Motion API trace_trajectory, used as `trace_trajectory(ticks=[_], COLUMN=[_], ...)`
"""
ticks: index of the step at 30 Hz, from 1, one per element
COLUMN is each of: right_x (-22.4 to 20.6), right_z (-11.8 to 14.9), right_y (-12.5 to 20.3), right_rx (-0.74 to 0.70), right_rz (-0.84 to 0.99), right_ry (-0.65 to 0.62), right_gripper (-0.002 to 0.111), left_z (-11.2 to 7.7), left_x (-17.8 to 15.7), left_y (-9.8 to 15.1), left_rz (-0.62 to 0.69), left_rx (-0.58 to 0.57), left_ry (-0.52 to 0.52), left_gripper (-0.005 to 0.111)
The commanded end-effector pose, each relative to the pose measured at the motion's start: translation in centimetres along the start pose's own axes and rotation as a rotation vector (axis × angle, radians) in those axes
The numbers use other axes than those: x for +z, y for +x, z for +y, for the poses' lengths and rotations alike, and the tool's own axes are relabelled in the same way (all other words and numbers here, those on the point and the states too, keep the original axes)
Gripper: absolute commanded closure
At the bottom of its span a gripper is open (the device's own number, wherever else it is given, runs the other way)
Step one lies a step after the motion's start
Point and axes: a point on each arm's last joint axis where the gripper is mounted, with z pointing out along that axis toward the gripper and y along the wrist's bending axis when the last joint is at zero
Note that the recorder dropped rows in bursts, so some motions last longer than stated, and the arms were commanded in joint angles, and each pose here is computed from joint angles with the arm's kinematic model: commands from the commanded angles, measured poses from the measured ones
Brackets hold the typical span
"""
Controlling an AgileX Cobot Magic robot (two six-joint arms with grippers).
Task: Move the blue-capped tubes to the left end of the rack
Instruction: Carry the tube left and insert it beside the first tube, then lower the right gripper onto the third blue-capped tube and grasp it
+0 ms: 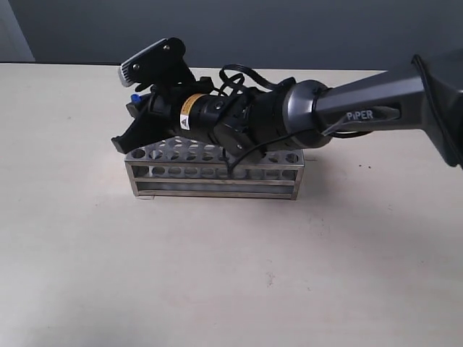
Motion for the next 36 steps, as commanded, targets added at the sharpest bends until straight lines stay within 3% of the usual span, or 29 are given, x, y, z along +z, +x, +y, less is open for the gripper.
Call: trace_trajectory(ticks=[1, 8, 16, 17, 21, 24, 26, 28, 32, 36], right_x=[0.9, 1.3, 1.3, 1.2, -0.6, -4.7, -7.7, -10.4, -15.3, -16.2], right_z=[-0.1, 0.0, 0.0, 0.0, -0.4, -0.8, -1.4, -2.9, -6.2, -6.5], right_y=[1.6, 2.6, 2.5, 2.4, -1.3, -7.1, -8.8, -7.8, -2.0, 2.5], right_rx=[-0.009, 0.003, 0.005, 0.004, 0.018, -0.062, -0.112, -0.059, 0.023, 0.047], right_rz=[0.032, 0.056, 0.055, 0.053, -0.033, -0.149, -0.161, -0.178, -0.26, -0.179], right_ry=[-0.003, -0.005, -0.004, -0.004, 0.018, 0.062, 0.103, 0.162, 0.334, 0.368], right_gripper=[0.108, 0.107, 0.07, 0.07, 0.07, 0.07, 0.07, 0.07, 0.07, 0.07], left_z=[0.0, 0.0, 0.0, 0.0, 0.0, 0.0, 0.0, 0.0, 0.0, 0.0], left_x=[0.0, 0.0, 0.0, 0.0, 0.0, 0.0, 0.0, 0.0, 0.0, 0.0], left_y=[-0.2, -0.2, -0.2, -0.2, -0.2, -0.2, -0.2, -0.2, -0.2, -0.2], left_rz=[-0.012, -0.012, -0.012, -0.012, -0.012, -0.012, -0.012, -0.012, -0.012, -0.012], left_rx=[-0.004, -0.004, -0.004, -0.004, -0.004, -0.004, -0.004, -0.004, -0.004, -0.004], left_ry=[0.008, 0.008, 0.008, 0.008, 0.008, 0.008, 0.008, 0.008, 0.008, 0.008], left_gripper=[0.106, 0.106, 0.106, 0.106, 0.106, 0.106, 0.106, 0.106, 0.106, 0.106])
